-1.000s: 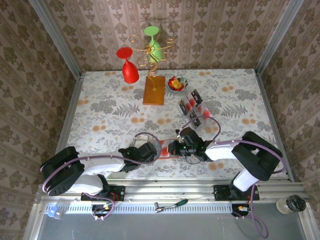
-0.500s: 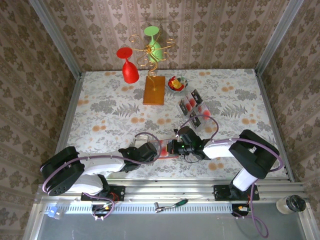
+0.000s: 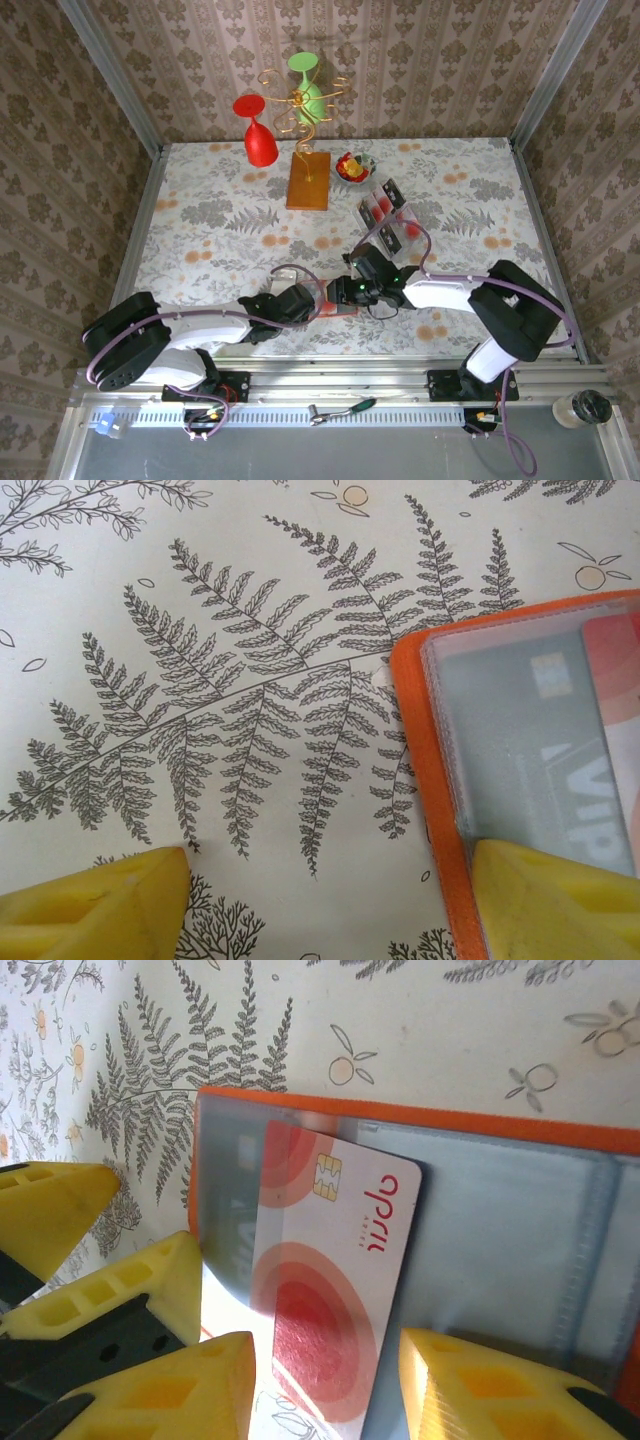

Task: Put the credit cards into the card holder
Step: Insert the credit card into the card slot.

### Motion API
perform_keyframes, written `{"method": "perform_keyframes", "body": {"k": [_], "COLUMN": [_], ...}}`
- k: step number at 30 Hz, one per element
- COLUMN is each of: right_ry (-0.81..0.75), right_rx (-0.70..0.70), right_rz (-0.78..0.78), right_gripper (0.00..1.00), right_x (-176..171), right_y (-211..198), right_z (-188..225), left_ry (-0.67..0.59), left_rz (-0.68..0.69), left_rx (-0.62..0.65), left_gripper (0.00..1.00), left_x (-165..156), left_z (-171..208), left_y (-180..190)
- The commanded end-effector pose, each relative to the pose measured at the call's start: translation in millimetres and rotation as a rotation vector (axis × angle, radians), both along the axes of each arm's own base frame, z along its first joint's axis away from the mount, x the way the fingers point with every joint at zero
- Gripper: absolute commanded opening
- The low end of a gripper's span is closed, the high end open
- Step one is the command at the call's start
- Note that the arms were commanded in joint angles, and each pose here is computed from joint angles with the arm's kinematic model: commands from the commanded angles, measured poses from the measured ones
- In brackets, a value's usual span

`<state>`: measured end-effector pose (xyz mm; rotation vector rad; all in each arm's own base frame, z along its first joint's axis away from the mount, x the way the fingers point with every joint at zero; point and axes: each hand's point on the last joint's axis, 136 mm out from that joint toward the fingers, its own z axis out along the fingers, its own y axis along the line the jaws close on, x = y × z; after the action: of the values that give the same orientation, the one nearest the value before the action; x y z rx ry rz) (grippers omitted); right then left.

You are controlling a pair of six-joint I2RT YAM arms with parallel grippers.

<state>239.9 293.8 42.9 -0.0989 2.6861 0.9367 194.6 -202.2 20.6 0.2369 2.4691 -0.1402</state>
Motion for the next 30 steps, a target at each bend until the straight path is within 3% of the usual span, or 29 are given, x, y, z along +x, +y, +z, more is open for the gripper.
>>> {"method": "perform_keyframes", "body": {"k": [1, 6, 9, 30], "right_ry": [-0.018, -0.011, 0.001, 0.072], "right_rx": [-0.088, -0.098, -0.088, -0.102], "right_rz": [0.014, 0.027, 0.039, 0.098], "right_gripper": [0.38, 0.17, 0.13, 0.11], "right_x": [3, 10, 13, 6], "right_y": [-15, -11, -3, 31], "right_z": [7, 6, 3, -23], "left_ry": [0.007, 0.007, 0.003, -0.012], "left_rz": [0.005, 0.004, 0.004, 0.008], "left_rx": [0.015, 0.012, 0.009, -0.007], "left_gripper": [0.76, 0.76, 0.76, 0.76], "left_x": [-2, -3, -2, -1], "left_z": [-3, -3, -2, 6], "left_y": [1, 1, 0, 2]}}
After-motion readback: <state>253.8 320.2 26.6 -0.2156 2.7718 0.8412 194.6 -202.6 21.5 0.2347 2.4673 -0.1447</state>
